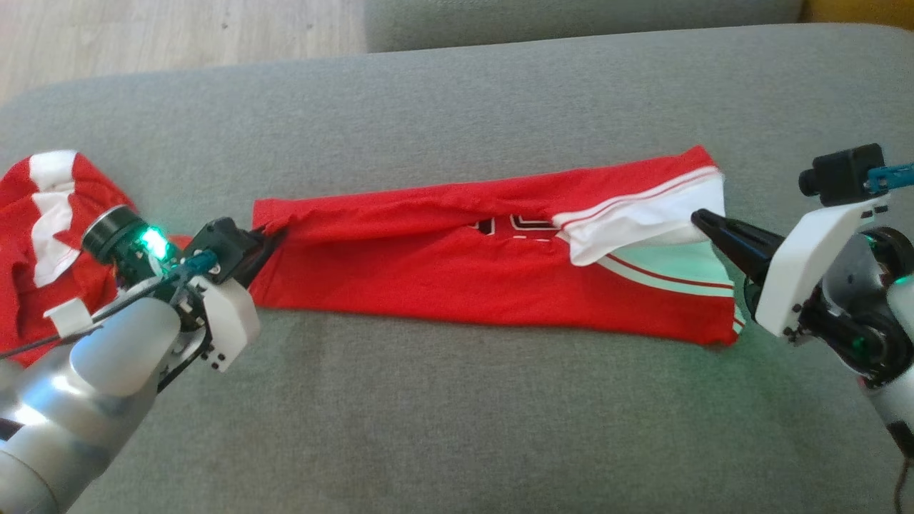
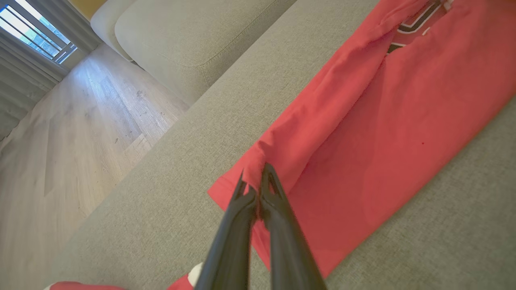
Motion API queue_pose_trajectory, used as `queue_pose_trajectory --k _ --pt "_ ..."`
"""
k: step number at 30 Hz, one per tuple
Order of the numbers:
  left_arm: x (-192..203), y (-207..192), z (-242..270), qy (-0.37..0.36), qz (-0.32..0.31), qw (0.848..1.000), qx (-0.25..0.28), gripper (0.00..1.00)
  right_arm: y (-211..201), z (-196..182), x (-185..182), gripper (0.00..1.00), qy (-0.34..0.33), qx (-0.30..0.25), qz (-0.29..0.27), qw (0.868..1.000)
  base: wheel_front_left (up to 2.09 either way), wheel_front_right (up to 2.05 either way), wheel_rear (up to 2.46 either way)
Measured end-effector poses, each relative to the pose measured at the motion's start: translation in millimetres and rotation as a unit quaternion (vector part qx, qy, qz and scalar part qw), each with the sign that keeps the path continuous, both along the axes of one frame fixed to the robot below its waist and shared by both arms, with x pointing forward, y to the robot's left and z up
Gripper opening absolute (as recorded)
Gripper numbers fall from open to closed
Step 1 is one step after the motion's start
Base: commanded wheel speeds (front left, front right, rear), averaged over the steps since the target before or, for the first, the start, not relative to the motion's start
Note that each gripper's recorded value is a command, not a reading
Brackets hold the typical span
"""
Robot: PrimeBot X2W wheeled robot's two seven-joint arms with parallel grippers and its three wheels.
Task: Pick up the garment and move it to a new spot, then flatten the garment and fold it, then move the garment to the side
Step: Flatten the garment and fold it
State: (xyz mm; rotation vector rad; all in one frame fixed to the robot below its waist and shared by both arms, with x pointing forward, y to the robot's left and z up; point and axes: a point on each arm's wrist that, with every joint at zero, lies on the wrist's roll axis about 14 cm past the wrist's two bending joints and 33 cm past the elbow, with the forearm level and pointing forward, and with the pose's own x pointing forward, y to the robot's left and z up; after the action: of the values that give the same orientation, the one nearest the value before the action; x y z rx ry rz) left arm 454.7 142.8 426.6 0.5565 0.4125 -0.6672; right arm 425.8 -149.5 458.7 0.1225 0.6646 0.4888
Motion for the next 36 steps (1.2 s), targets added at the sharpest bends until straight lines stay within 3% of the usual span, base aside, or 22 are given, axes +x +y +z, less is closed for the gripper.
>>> queue_pose_trajectory --k 7,18,27,28,29,30,31,32,36 --pt "3.9 -2.4 2.7 -0.01 -0.005 1.0 0.006 0.0 -7.2 13.7 -19.2 0.0 0.027 0.015 0.0 1.0 0.0 0.0 0.0" --pt "4.9 6.1 -1.6 -0.016 -0.006 1.0 0.022 0.0 -2.9 -5.8 -57.2 0.0 0.12 0.036 0.004 0.992 0.0 0.0 0.0" --pt "-9.9 4.4 -19.9 0.003 -0.016 0.999 0.029 0.0 -3.8 -21.2 -67.2 0.0 0.139 -0.002 0.008 0.99 0.0 0.0 0.0" --pt "-13.8 4.6 -24.9 0.01 -0.015 0.999 0.03 0.16 -3.8 -23.3 -67.9 0.0 0.141 -0.005 0.009 0.99 0.0 0.0 0.0" --pt "-17.8 4.9 -29.7 0.018 -0.014 0.999 0.031 0.48 -3.8 -24.6 -67.8 0.0 0.142 -0.008 0.009 0.99 0.0 0.0 0.0" --pt "-21.6 4.7 -33.8 0.024 -0.015 0.999 0.032 1.0 -3.3 -25.1 -67.1 0.0 0.141 -0.009 0.009 0.99 0.0 0.0 0.0" --pt "-25.1 4.8 -37.4 0.029 -0.016 0.999 0.034 1.0 -2.7 -25.9 -66.6 0.11 0.14 -0.011 0.01 0.99 0.0 0.0 0.0" --pt "-28.2 5.2 -40.3 0.034 -0.015 0.999 0.034 1.0 -2.9 -26.1 -65.1 1.0 0.135 -0.015 0.009 0.991 0.0 0.0 0.0" --pt "-32.7 6.9 -42.7 0.04 -0.003 0.999 0.022 1.0 -2.4 -25.8 -61.8 1.0 0.127 -0.018 0.005 0.992 0.0 0.0 0.0"
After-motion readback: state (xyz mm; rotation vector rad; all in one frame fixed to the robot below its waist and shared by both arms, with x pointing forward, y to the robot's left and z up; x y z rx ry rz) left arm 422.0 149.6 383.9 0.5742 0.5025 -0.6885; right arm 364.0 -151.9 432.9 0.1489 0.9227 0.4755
